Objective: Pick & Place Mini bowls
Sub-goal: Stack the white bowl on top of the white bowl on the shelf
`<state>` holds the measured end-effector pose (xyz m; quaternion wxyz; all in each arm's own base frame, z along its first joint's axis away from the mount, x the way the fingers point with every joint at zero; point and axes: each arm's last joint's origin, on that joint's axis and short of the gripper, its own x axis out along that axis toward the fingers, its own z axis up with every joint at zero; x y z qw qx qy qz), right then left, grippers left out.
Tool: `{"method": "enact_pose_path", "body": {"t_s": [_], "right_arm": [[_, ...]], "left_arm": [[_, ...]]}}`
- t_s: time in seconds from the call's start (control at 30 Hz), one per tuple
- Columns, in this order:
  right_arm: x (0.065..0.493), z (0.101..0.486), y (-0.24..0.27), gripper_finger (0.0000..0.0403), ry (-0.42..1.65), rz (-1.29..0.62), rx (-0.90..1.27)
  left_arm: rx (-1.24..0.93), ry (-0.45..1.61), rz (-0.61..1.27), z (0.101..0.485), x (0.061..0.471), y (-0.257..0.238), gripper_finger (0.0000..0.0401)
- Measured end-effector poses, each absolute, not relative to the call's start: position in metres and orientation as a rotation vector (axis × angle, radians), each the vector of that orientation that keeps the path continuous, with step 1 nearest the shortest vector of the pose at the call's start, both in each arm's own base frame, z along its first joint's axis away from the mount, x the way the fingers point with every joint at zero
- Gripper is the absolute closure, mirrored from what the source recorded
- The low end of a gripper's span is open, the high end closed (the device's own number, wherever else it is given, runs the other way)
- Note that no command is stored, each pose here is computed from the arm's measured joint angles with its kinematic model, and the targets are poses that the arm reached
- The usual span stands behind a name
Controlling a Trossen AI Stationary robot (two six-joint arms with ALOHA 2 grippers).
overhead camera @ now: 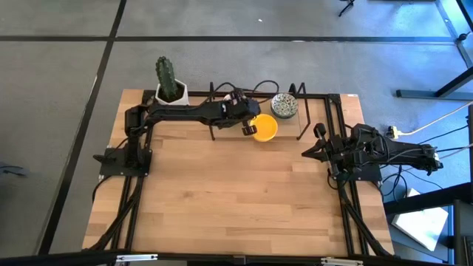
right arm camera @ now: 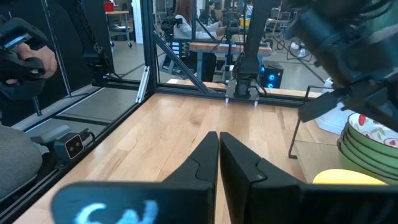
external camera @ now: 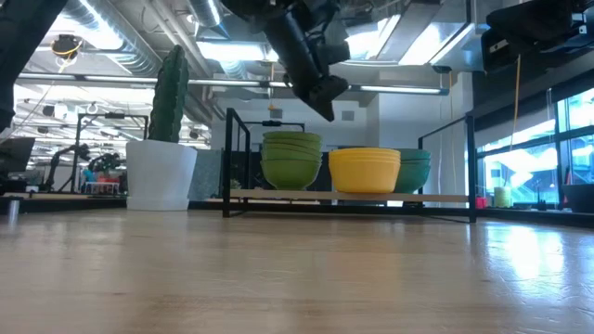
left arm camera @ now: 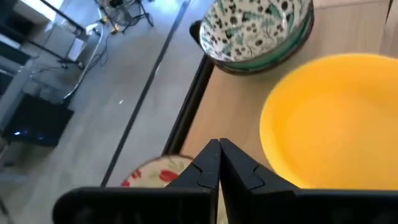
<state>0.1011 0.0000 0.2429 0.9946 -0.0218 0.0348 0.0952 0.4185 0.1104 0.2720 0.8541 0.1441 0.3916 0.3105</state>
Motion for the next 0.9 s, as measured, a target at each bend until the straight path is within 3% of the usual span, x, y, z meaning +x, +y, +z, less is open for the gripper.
{"method": "enact_pose_path", "body": {"t_s": [0.37, 0.9], "right_arm": [[0.101, 0.243, 0.0, 0.0385, 0.07, 0.191, -0.044], [0.101, 0.243, 0.0, 0.0385, 0.07, 0.191, -0.044]], "left_arm": [[0.154, 0.793, 0.625, 0.271, 0.408, 0.154, 0.0399], [0.125, 0.828, 0.631, 0.268, 0.404, 0.156, 0.0399]]}}
